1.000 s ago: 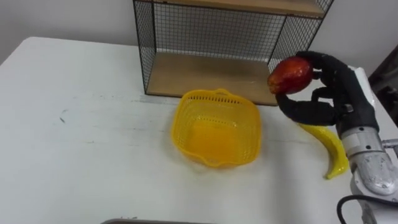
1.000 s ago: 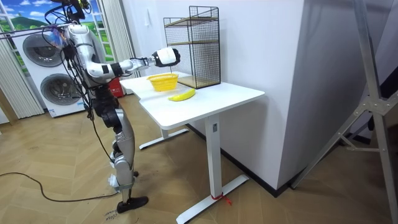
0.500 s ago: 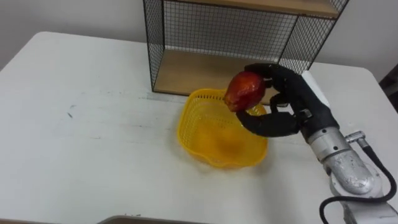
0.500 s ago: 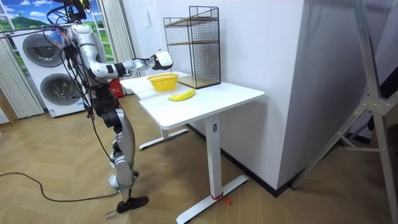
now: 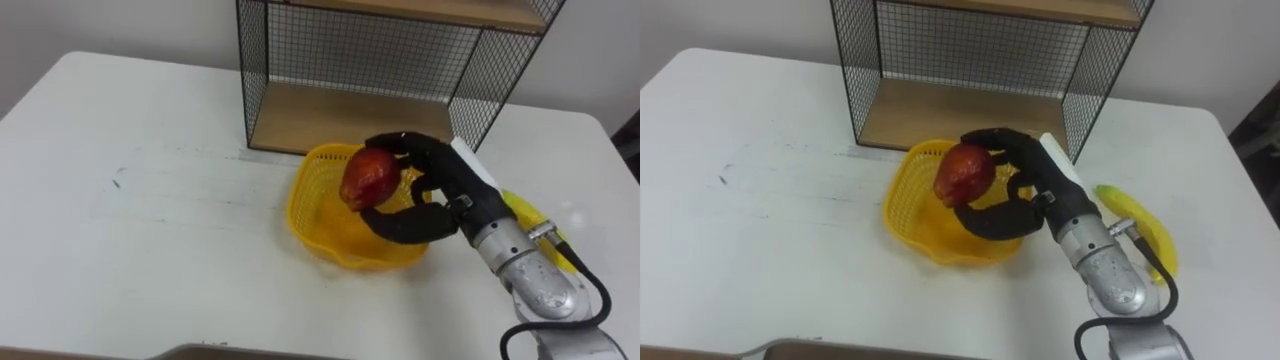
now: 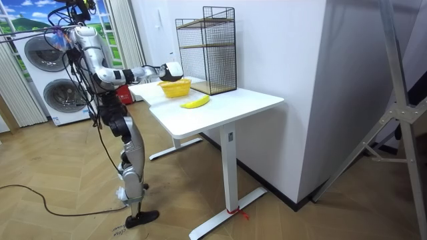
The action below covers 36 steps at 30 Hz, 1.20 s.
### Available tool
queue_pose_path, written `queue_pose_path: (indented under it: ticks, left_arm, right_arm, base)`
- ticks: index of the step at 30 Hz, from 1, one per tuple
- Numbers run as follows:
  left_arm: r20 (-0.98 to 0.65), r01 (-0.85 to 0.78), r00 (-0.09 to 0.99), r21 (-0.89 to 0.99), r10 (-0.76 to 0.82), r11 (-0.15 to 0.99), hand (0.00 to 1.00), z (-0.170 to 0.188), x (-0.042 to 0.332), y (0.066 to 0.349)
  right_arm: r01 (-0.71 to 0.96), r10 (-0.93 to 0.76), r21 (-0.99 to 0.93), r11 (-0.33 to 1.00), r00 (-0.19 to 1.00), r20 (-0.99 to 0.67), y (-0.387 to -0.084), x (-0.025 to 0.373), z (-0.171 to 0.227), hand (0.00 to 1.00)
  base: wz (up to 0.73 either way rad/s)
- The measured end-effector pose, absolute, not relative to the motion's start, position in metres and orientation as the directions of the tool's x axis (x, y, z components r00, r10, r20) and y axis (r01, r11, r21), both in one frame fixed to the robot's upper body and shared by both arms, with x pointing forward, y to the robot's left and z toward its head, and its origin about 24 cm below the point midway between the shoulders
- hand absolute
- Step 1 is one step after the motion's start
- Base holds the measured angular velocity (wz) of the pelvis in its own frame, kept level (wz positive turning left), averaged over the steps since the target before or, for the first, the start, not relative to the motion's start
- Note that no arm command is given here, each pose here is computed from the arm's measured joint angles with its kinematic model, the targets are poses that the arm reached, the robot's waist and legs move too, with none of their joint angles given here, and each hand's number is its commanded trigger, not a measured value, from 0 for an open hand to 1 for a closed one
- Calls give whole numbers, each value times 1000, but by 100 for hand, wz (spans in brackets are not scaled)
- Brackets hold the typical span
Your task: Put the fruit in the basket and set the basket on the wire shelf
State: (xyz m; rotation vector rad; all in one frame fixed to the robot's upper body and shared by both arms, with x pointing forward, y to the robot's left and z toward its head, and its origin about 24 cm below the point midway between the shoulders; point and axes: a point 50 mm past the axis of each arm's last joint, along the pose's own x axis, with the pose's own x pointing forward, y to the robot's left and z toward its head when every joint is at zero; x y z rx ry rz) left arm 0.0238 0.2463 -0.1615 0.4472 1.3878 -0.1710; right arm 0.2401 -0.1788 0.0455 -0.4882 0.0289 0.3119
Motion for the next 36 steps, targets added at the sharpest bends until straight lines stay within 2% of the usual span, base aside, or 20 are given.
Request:
queue_pose_path:
  ticks: [26, 32, 36]
  left_arm:
    - [-973, 364, 186, 195, 134, 911, 0, -163, 24, 242]
    - [-976, 363, 174, 190, 134, 912, 0, -163, 19, 242]
    - [-978, 360, 162, 183, 132, 915, 0, -164, 13, 242]
  right_arm:
    - [-327, 300, -447, 833, 945, -133, -176, 239, 40, 0]
    - [-293, 283, -449, 844, 955, -93, -179, 240, 49, 0]
    - [-203, 223, -438, 876, 975, -6, -190, 242, 62, 0]
  base:
    - [0]
    - [0]
    - [0]
